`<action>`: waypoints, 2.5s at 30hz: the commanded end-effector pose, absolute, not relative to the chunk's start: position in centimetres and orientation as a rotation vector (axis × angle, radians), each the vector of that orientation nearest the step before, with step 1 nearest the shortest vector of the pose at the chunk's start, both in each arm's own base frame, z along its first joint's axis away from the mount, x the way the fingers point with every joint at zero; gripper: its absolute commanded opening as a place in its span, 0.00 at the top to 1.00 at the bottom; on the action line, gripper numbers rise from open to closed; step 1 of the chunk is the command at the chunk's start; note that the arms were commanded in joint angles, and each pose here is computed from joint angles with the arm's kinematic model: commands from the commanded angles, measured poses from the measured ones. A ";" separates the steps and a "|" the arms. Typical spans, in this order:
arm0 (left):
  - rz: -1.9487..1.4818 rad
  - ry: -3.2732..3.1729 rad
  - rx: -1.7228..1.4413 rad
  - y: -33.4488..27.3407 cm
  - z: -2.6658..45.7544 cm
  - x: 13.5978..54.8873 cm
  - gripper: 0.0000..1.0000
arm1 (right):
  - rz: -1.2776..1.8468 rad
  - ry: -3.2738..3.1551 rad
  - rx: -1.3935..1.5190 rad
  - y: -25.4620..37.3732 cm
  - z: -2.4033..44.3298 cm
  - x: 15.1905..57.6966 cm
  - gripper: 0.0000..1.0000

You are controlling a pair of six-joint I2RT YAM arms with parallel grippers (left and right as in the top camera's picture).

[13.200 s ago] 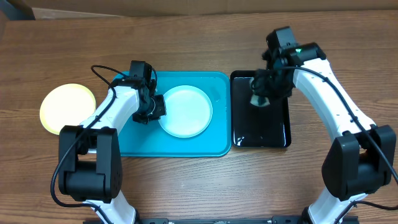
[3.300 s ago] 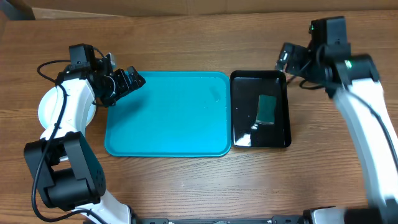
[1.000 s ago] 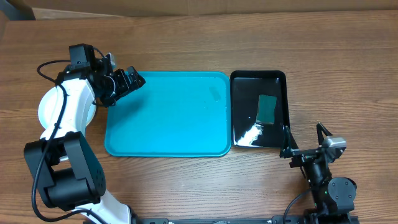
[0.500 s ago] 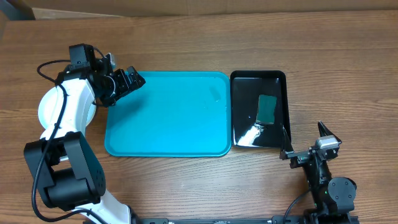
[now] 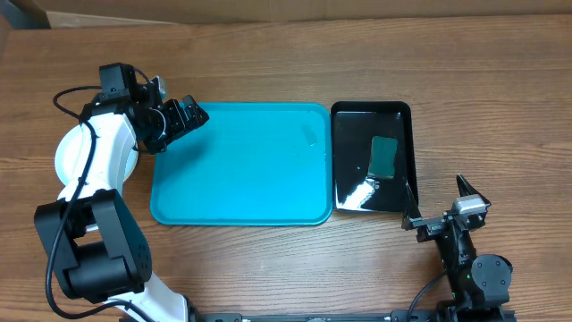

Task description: Clean dirty plates on tray and stack at the side

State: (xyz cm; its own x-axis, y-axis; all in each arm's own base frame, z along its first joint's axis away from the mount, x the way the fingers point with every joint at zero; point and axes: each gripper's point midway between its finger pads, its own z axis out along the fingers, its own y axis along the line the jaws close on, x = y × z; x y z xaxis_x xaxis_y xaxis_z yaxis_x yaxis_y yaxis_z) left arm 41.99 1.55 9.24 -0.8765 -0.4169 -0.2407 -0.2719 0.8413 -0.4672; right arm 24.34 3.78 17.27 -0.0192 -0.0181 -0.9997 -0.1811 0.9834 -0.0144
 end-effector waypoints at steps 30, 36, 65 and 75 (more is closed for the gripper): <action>-0.298 2.387 -0.231 -1.6 23.4 40.2 0.00 | 0.117 1.582 -0.156 3.6 17.1 24.4 0.00; -0.330 2.168 -0.125 -3.7 31.8 36.3 0.00 | 0.117 1.582 -0.156 3.6 17.1 24.4 0.00; -0.377 2.009 -0.171 -3.4 19.7 22.3 0.00 | 0.117 1.582 -0.156 3.6 17.1 24.4 0.00; -0.365 1.377 -0.075 -2.9 27.5 23.0 0.00 | 0.117 1.582 -0.156 3.6 17.1 24.4 0.00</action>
